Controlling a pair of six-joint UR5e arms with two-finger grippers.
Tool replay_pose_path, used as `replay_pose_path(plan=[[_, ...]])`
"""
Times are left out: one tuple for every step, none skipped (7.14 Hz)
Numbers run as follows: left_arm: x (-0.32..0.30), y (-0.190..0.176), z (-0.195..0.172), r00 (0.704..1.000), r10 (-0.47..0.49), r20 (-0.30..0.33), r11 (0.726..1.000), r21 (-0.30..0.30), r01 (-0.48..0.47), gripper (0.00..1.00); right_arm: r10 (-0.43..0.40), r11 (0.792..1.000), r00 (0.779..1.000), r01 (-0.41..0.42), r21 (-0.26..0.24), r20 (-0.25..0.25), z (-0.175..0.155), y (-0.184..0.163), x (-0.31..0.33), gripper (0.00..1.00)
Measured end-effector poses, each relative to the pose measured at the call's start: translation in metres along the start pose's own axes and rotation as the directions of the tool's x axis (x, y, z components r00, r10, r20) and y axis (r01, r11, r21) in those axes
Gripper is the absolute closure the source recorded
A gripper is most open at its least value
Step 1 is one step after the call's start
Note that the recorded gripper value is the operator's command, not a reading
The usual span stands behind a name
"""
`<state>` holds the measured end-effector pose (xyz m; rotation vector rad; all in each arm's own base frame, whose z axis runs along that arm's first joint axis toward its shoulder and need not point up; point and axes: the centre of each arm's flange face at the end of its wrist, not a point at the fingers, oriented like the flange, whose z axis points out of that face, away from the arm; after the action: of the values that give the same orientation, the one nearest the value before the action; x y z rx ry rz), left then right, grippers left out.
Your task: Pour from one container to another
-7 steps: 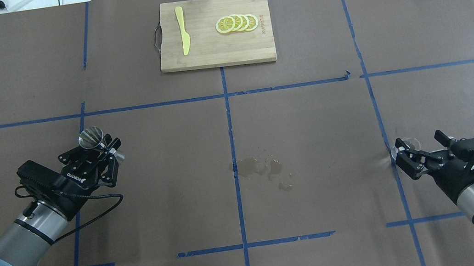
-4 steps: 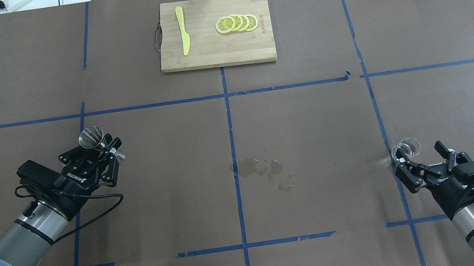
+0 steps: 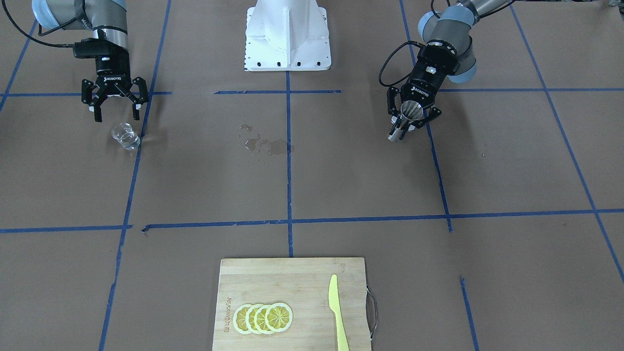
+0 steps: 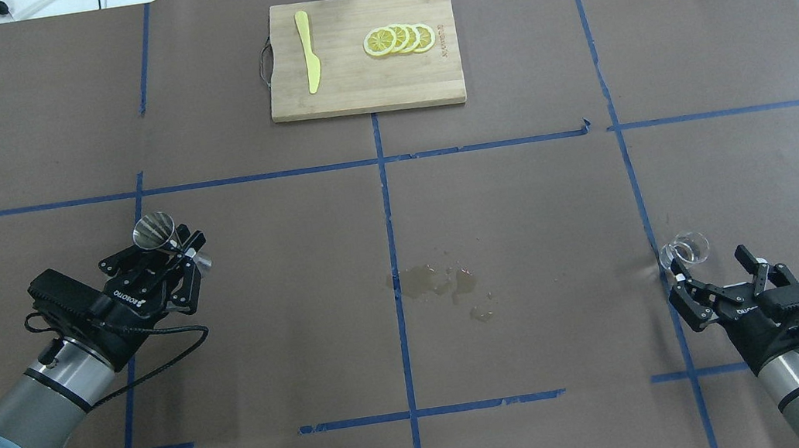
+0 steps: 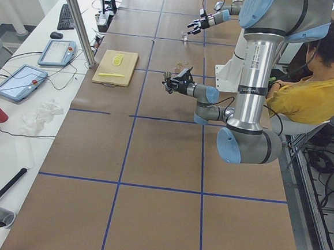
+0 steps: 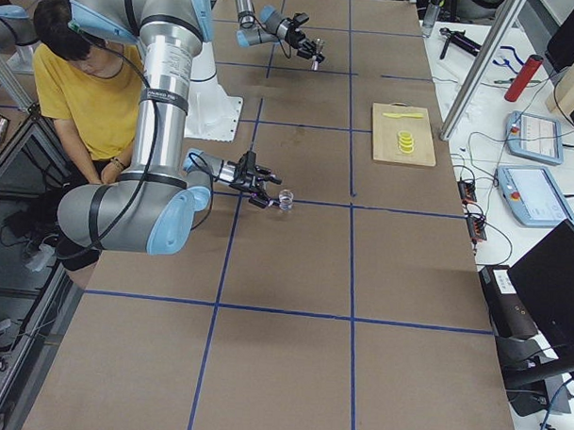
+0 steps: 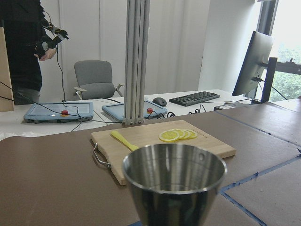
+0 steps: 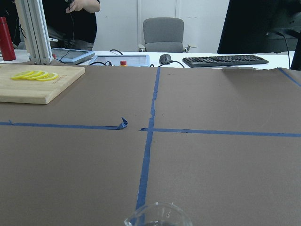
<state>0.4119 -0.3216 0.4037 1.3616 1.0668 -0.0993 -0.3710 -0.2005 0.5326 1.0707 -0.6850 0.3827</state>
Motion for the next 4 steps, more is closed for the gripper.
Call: replay_pose_path(plan=[[0.000, -0.001, 0.000, 1.000, -0.002, -0.001, 1.000, 0.002, 0.002, 1.00, -0.008, 1.000, 1.000, 0.008, -0.002, 0.000, 0.001, 0.007, 0.000, 0.00], [0.001, -0.002, 0.000, 1.000, -0.003, -0.002, 1.000, 0.004, 0.003, 1.00, -0.013, 1.000, 1.000, 0.013, -0.004, 0.000, 0.002, 0.012, -0.001, 0.00], [0.001, -0.002, 0.000, 1.000, -0.003, -0.002, 1.000, 0.005, 0.003, 1.00, -0.018, 1.000, 1.000, 0.018, -0.006, 0.000, 0.004, 0.017, -0.002, 0.01], [0.001, -0.003, 0.000, 1.000, -0.004, -0.002, 1.000, 0.005, 0.004, 1.00, -0.020, 1.000, 1.000, 0.021, -0.008, 0.000, 0.005, 0.022, -0.005, 0.00]])
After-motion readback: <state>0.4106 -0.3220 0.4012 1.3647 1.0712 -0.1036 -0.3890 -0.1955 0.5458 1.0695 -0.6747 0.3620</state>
